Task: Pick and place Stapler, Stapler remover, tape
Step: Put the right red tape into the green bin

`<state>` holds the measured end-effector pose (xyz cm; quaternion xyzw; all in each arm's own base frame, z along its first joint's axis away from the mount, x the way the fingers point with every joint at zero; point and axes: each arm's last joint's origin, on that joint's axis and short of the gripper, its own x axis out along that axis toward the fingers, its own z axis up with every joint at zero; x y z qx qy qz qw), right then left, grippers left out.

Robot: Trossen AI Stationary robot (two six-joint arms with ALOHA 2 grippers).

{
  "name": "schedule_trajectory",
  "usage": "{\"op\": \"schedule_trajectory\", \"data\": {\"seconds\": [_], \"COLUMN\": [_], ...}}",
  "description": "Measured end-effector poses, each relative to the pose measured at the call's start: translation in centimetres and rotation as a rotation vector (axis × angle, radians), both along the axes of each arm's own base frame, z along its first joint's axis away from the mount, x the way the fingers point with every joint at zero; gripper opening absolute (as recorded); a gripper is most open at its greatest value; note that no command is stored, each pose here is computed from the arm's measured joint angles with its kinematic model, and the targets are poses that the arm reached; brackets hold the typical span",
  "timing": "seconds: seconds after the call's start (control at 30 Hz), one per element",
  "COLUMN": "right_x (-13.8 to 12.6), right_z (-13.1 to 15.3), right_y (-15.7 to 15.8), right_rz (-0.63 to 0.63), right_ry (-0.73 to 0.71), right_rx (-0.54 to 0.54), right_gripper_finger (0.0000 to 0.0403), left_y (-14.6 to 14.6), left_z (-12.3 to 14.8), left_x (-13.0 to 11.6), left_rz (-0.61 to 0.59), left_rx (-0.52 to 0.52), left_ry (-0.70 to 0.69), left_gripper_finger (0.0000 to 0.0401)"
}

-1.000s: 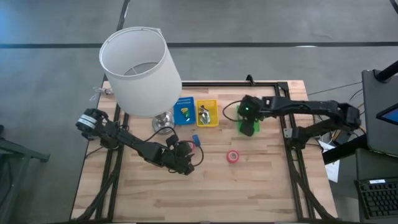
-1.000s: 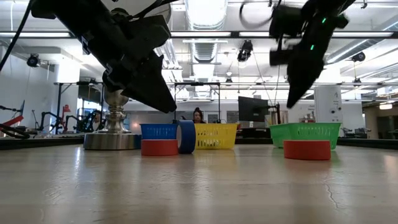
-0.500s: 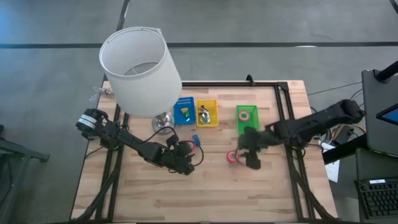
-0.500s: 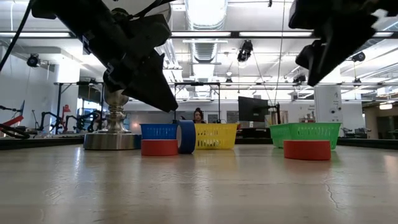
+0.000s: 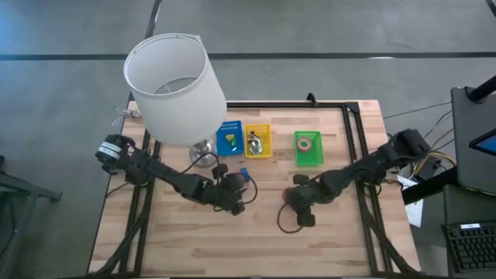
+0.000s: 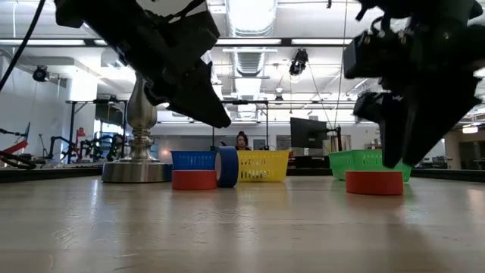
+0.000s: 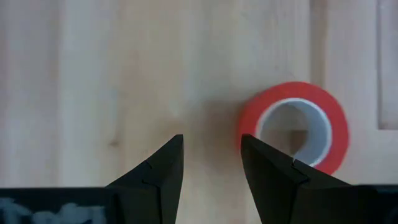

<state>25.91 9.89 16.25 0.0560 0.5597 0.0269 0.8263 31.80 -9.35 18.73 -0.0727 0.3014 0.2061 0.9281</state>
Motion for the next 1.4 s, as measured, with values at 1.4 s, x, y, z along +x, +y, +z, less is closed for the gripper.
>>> {"op": "schedule_trajectory", "data": {"seconds": [1.4], "right_x": [0.1], "right_z": [-3.2], "right_y": [-1.0], "right_rz": [-0.094], "right_ry": [0.031], "right_rx": [-0.11], "right_gripper_finger": [0.0068], "left_y": [1.5], "left_z": [0.1], "left_x": [0.5], "left_rz": [0.003], "left_rx": [-0.01], "left_ry": [0.004], "left_gripper_finger": [0.0126]}}
